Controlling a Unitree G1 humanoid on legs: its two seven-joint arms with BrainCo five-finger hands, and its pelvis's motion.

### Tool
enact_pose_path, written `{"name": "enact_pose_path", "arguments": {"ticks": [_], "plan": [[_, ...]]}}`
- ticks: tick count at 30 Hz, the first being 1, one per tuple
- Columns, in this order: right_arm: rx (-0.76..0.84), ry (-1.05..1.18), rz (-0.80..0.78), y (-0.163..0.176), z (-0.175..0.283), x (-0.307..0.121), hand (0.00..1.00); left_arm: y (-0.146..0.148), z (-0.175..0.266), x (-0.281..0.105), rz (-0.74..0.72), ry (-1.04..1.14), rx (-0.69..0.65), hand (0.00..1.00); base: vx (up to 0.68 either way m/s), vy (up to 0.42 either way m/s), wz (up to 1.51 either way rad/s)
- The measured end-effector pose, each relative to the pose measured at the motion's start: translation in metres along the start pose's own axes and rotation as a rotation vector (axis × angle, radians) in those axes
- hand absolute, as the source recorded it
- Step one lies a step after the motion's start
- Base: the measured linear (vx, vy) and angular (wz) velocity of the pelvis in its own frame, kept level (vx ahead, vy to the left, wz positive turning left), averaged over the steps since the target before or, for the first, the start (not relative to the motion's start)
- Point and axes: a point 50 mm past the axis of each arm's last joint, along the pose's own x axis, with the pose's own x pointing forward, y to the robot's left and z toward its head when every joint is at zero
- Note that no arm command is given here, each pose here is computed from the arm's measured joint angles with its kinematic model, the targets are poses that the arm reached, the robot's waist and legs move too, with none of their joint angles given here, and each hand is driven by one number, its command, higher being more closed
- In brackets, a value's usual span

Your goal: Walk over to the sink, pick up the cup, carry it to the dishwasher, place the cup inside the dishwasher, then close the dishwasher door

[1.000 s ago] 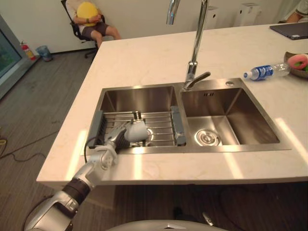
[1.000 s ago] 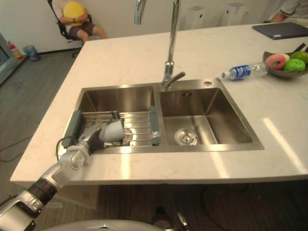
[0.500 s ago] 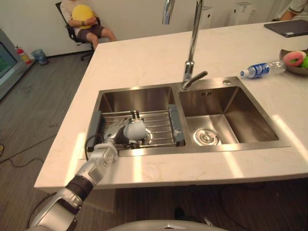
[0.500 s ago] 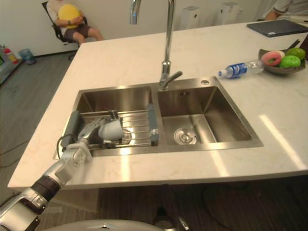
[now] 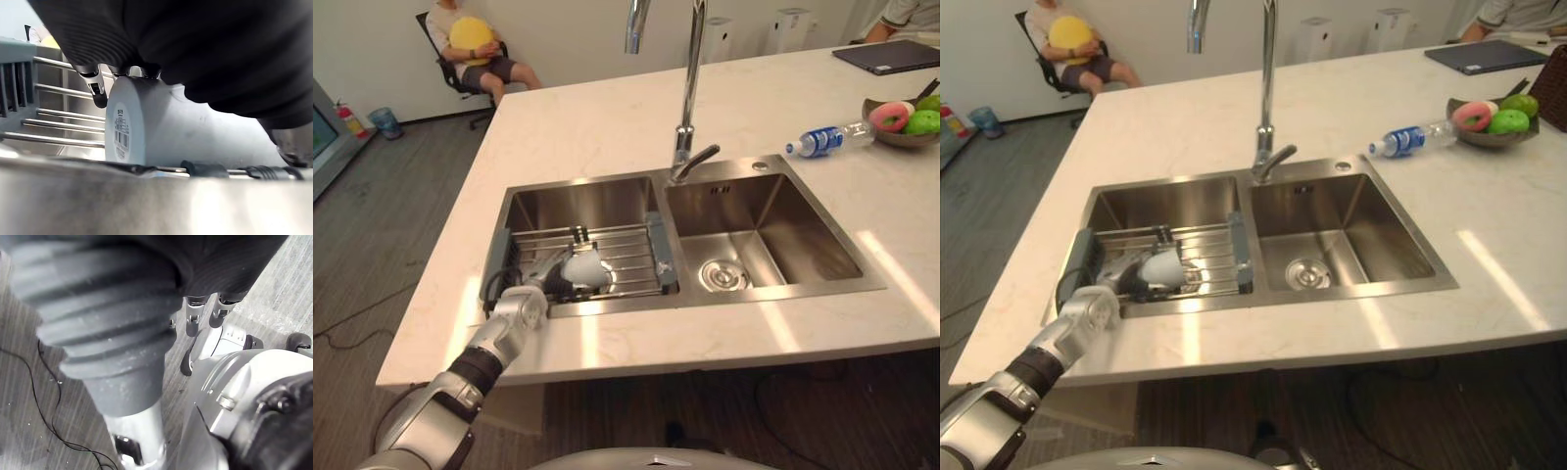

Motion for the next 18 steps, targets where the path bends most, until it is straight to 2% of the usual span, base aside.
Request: {"name": "enact_pose_path", "arguments": {"ticks": [7,10,11,18], "plan": [[-0.025,-0.004,0.003,0.0,0.001,0.0,0.0,0.001,-0.001,0.001,-0.021,0.01,0.011,0.0,0.0,0.002,-0.02],[-0.031,-0.006,0.002,0.0,0.002,0.0,0.0,0.006,-0.004,0.007,-0.059,0.035,0.068,0.0,0.0,0.008,-0.09],[-0.033,-0.008,0.001,-0.001,0.003,0.0,0.0,0.009,-0.004,0.009,-0.071,0.042,0.084,1.0,0.03,0.015,-0.21],[-0.064,0.004,-0.01,-0.005,0.003,-0.002,0.0,0.021,0.003,0.014,-0.074,0.023,0.169,1.0,0.07,0.007,-0.09]]}}
